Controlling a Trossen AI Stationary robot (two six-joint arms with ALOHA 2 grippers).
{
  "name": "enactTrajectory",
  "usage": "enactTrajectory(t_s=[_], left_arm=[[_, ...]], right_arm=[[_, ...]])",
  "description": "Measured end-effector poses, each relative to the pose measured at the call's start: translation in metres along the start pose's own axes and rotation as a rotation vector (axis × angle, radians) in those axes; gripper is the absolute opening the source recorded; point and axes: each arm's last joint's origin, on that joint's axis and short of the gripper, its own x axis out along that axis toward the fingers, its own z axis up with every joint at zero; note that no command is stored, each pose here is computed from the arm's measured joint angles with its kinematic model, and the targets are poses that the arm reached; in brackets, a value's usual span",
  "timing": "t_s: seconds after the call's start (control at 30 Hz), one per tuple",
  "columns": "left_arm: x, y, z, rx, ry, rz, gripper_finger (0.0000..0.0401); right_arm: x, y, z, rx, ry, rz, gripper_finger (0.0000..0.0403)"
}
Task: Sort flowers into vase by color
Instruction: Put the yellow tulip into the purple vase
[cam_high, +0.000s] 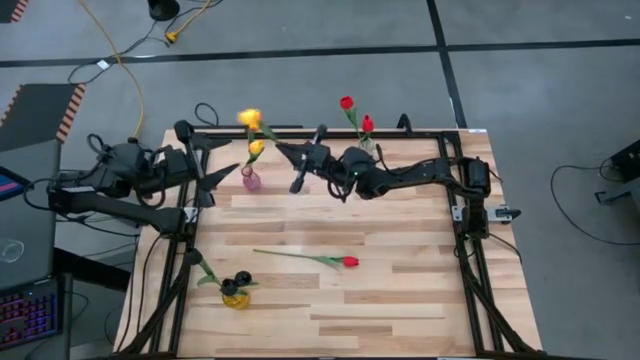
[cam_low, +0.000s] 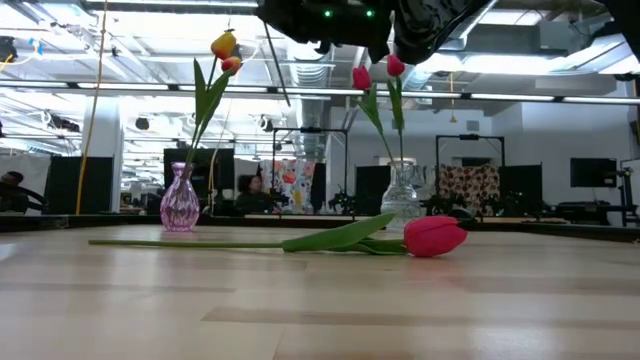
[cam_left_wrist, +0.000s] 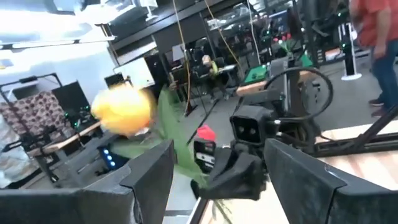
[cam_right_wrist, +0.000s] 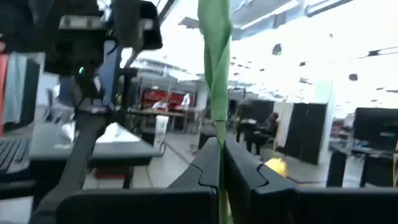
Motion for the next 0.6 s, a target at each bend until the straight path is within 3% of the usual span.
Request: enactTrajectory(t_s=[0.13,0.43,0.6], left_arm=[[0.003,-0.002,-0.001,-0.008,0.011,-0.008,0.0238],[0.04,-0.021,-0.005,0.012,0.039,-0.017,0.0238],[0.06,-0.029,-0.008,0.008,0.051,0.047,0.0238]], right_arm=[[0.0,-0.001,0.006,0.009,-0.059,-0.014,0.0036],[-0.002,0.005,0.012,0.016,-0.135,0.09,0.0037],[-0.002,0.009,0.013,0.018,-0.144,0.122,0.0037]])
